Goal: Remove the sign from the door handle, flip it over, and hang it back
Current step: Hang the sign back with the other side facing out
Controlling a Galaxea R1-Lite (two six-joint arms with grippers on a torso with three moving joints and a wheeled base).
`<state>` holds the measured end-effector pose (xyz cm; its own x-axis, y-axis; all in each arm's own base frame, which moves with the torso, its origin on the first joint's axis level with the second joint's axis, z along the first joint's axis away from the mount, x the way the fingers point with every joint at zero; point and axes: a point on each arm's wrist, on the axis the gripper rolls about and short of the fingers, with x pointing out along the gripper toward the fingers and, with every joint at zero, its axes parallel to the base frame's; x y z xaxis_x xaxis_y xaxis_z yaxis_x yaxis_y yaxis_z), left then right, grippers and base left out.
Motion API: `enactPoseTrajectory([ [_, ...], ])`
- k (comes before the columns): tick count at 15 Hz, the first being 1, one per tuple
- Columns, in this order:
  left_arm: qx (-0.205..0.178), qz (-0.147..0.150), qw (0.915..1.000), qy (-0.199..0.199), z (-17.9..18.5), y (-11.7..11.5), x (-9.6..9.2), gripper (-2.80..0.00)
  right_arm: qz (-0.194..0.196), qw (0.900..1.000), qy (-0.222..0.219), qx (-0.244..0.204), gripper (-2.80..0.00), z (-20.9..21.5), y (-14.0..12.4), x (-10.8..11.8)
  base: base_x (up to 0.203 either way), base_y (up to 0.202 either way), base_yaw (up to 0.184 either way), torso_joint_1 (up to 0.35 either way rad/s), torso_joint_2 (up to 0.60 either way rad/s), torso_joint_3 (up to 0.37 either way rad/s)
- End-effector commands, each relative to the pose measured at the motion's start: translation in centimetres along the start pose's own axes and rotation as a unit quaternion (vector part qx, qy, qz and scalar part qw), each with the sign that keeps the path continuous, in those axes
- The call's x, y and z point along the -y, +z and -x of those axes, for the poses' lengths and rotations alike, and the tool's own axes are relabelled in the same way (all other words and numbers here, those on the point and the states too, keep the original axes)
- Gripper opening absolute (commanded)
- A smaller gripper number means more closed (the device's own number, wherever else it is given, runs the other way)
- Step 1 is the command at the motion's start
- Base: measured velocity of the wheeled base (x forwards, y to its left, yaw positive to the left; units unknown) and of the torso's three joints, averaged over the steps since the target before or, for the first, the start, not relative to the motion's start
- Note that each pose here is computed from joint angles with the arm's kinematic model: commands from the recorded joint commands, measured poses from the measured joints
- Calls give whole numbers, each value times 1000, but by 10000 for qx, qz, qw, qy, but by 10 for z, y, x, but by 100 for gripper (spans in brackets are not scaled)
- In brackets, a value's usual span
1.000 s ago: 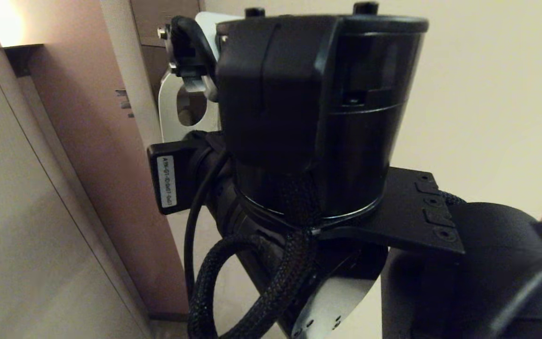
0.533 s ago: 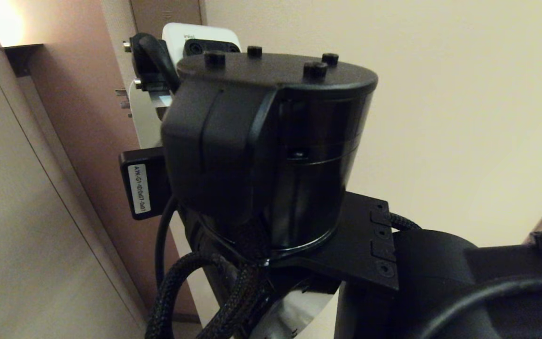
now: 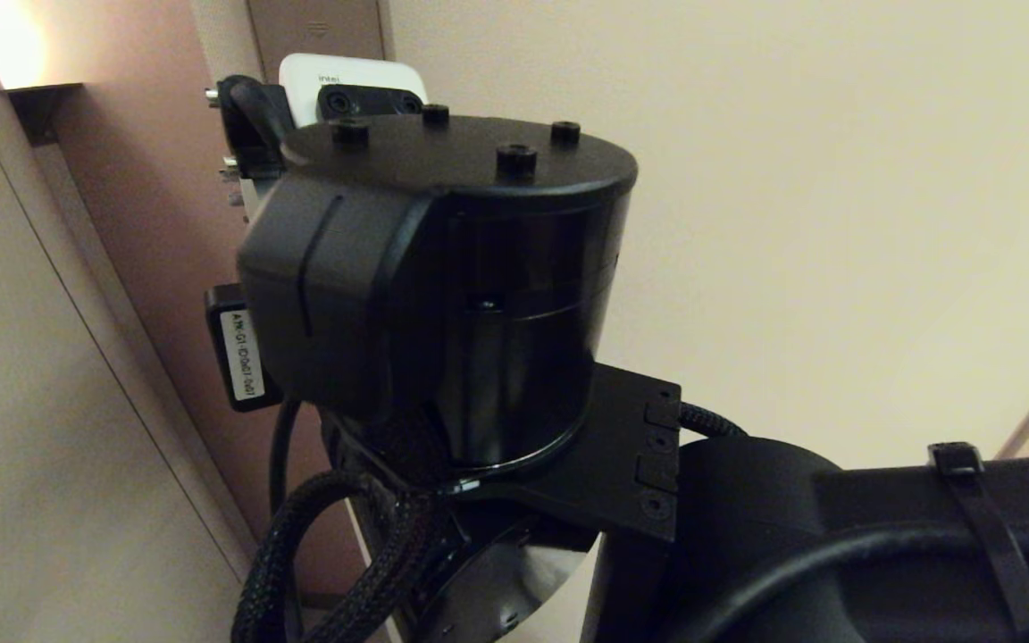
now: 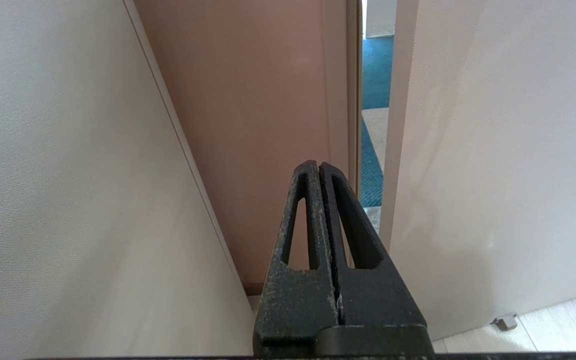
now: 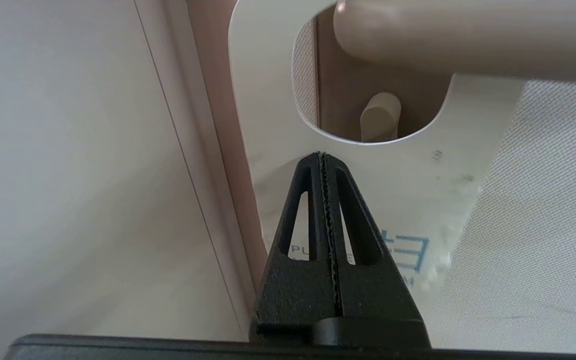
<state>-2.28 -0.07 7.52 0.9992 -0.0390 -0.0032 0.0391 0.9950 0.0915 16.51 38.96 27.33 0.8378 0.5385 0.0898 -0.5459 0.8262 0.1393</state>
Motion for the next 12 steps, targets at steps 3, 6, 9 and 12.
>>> enactPoseTrajectory([
  [3,1,-2,10000,-4,0,0,0,-280,55,10000,-44,-34,-280,-2,-5,-2,0,0,0,0,0,0],
  [6,0,-2,10000,2,0,0,0,-280,170,9998,-108,-83,-280,-1,-9,-1,0,0,0,0,0,0],
  [9,1,-2,10000,-4,0,0,0,-280,224,9996,-94,-120,-280,1,-11,-2,0,0,0,0,0,0],
  [12,0,-2,10000,3,0,0,0,-280,430,9987,-128,-261,-280,2,-21,0,0,0,0,0,0,0],
])
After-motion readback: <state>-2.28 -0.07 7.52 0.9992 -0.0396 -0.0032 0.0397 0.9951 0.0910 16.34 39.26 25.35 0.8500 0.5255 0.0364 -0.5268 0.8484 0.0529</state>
